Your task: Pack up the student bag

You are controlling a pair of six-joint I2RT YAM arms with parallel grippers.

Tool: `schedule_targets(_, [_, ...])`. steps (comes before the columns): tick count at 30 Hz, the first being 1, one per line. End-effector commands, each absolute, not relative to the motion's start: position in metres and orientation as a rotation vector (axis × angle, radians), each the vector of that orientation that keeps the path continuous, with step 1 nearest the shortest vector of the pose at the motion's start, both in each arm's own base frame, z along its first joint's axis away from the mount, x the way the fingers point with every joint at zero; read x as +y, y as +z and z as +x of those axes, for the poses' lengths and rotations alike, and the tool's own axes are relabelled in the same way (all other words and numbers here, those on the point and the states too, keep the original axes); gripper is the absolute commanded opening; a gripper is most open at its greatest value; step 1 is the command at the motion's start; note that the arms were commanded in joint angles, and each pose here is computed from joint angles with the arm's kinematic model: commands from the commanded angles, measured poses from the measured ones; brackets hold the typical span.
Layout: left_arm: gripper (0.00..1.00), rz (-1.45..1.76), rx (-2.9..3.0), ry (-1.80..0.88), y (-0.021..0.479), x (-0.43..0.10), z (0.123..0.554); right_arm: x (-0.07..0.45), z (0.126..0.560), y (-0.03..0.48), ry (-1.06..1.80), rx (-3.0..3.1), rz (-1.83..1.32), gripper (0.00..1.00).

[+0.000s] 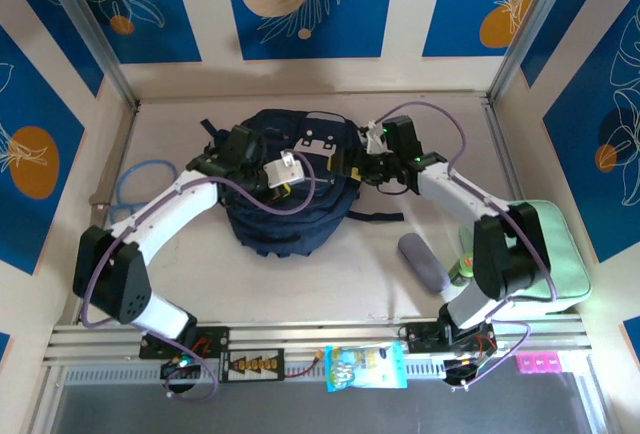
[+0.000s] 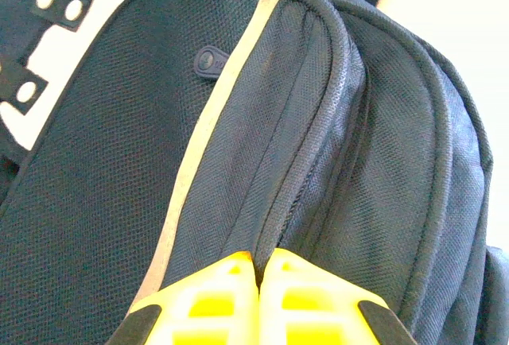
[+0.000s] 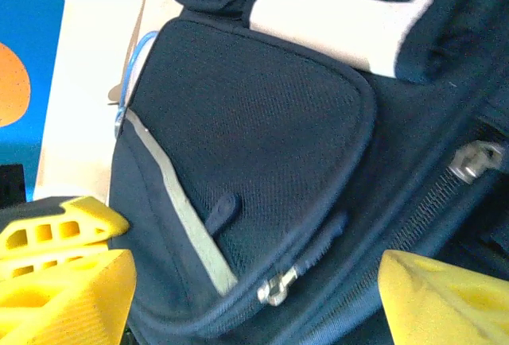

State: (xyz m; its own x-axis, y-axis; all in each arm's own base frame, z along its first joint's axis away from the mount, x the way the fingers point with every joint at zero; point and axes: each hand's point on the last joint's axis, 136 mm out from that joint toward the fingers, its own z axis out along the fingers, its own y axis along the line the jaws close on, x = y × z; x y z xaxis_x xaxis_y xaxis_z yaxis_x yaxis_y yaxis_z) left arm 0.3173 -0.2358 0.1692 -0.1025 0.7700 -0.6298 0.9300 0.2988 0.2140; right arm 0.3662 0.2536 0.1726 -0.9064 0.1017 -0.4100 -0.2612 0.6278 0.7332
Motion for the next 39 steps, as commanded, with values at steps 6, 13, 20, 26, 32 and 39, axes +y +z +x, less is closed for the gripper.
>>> schedule_targets(6, [0.0, 1.318, 1.861, -0.397, 0.183, -0.242, 0.314, 0.272, 0.4, 0.168, 1.151, 2.444, -0.079, 0.81])
schedule_targets(13, [0.01, 1.323, 1.868, -0.396, 0.184, -0.243, 0.315, 0.281, 0.392, 0.154, 1.212, 2.489, -0.101, 0.81])
schedule_targets(20, [0.01, 1.334, 1.888, -0.383, 0.177, -0.241, 0.316, 0.284, 0.355, 0.165, 1.345, 2.469, -0.28, 0.82])
schedule_targets(26, [0.02, 1.354, 1.901, -0.366, 0.172, -0.239, 0.316, 0.285, 0.309, 0.175, 1.48, 2.445, -0.482, 0.79])
schedule_targets(32, [0.02, 1.364, 1.905, -0.351, 0.172, -0.238, 0.318, 0.272, 0.304, 0.171, 1.351, 2.445, -0.482, 0.73])
schedule_targets(39, [0.02, 1.365, 1.904, -0.364, 0.172, -0.239, 0.316, 0.276, 0.308, 0.156, 1.228, 2.465, -0.542, 0.57])
